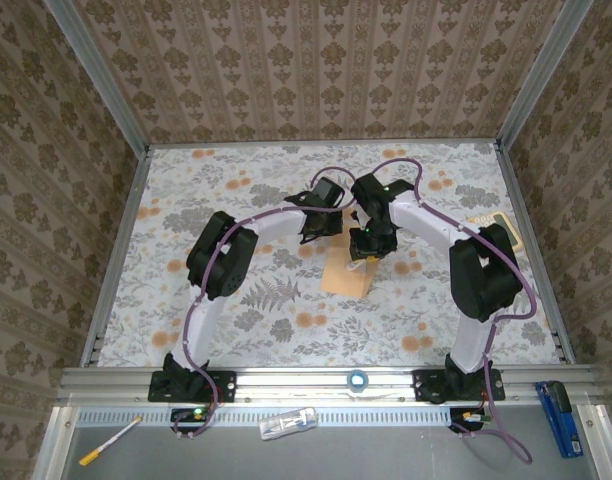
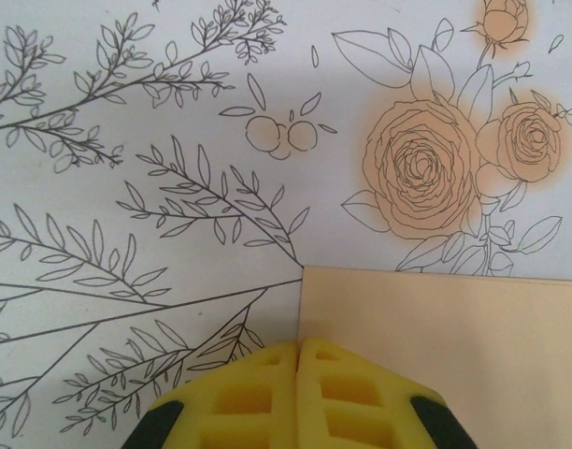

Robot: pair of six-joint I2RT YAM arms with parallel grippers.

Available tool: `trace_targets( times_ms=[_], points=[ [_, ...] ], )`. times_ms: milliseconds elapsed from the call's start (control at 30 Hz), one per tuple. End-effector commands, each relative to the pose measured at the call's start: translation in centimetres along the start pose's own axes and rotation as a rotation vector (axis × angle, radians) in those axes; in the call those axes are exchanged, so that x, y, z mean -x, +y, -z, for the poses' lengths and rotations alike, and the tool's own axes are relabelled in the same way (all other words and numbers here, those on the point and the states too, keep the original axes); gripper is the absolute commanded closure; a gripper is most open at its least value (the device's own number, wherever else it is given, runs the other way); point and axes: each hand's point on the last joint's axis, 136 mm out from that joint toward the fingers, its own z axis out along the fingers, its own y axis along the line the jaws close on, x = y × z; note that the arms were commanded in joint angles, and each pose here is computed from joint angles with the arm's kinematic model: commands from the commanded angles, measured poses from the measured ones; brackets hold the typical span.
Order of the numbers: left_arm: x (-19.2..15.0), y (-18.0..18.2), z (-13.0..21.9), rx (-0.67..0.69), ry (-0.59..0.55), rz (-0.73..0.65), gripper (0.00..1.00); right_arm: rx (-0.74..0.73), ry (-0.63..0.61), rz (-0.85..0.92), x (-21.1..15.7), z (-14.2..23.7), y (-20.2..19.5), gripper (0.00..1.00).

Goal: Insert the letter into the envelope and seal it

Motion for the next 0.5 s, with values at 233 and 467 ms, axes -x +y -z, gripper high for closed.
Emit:
trace_targets(
  times_ms=[233, 467],
  points=[
    [-4.7, 2.4, -0.8, 0.077, 0.144, 0.011, 1.0, -0.101, 0.015, -0.021, 1.9, -0.8, -2.9, 0.84],
    [-4.8, 2.4, -0.7, 0.077, 0.148, 0.011, 1.0, -0.138, 0.004, -0.039, 3.5, -1.3, -4.4, 0.85]
  ],
)
